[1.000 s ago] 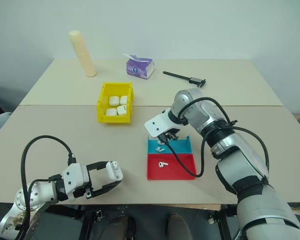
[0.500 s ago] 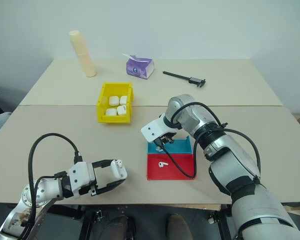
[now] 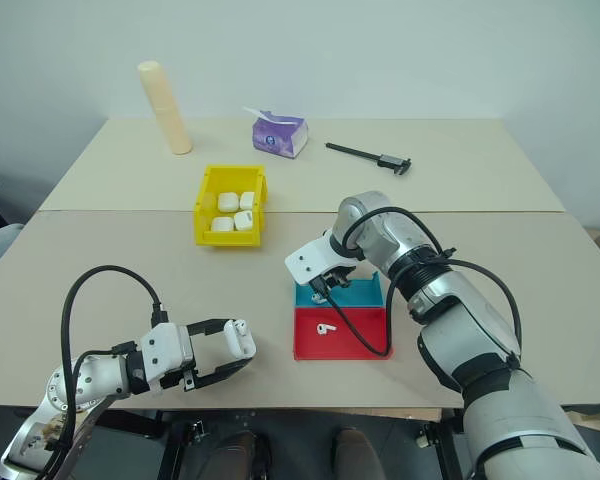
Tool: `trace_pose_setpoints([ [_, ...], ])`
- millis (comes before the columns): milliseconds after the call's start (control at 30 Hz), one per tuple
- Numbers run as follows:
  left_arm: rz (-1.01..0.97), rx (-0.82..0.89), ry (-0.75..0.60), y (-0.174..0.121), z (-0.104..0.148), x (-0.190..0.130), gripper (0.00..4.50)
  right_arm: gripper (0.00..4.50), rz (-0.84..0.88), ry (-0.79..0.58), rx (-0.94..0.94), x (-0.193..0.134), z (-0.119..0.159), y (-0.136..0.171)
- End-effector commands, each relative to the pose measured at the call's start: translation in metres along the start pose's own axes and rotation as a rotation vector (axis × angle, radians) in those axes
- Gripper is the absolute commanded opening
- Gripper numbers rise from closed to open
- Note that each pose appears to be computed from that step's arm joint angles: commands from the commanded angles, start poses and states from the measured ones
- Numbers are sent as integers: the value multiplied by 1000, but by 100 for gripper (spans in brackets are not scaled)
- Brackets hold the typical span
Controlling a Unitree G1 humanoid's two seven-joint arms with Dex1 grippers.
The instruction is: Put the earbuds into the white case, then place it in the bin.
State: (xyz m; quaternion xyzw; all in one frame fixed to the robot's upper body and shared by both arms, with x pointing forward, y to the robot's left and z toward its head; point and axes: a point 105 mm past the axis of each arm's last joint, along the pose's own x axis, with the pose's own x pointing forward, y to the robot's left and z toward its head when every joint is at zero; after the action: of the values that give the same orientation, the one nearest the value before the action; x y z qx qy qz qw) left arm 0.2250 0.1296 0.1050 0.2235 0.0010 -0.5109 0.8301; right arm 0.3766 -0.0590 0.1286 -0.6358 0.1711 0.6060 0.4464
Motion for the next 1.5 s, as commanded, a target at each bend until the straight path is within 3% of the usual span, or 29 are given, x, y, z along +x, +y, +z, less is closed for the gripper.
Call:
trace_pose_setpoints([
  [33,-2,37,-23,0,8,1,274,185,-6,9,-6,1,-1,1],
  [500,-2,40,-20,1,8,2,274,185,15,11,-59,5,0,7],
  [567,-2,41,-17,1,7,2,274,132,11,8,-57,5,1,7],
  [967,-4,44,-12,1,8,1,274,132,17,20,-75,8,0,10],
  [1067,-4,45,-11,1,7,1,274,82,23,12,-76,8,1,12],
  [1367,-3,48,-13,3,7,2,274,82,7,-1,-73,7,3,14],
  [1500,19,45,-56,9,17,3,274,82,-94,-79,-6,-15,8,6],
])
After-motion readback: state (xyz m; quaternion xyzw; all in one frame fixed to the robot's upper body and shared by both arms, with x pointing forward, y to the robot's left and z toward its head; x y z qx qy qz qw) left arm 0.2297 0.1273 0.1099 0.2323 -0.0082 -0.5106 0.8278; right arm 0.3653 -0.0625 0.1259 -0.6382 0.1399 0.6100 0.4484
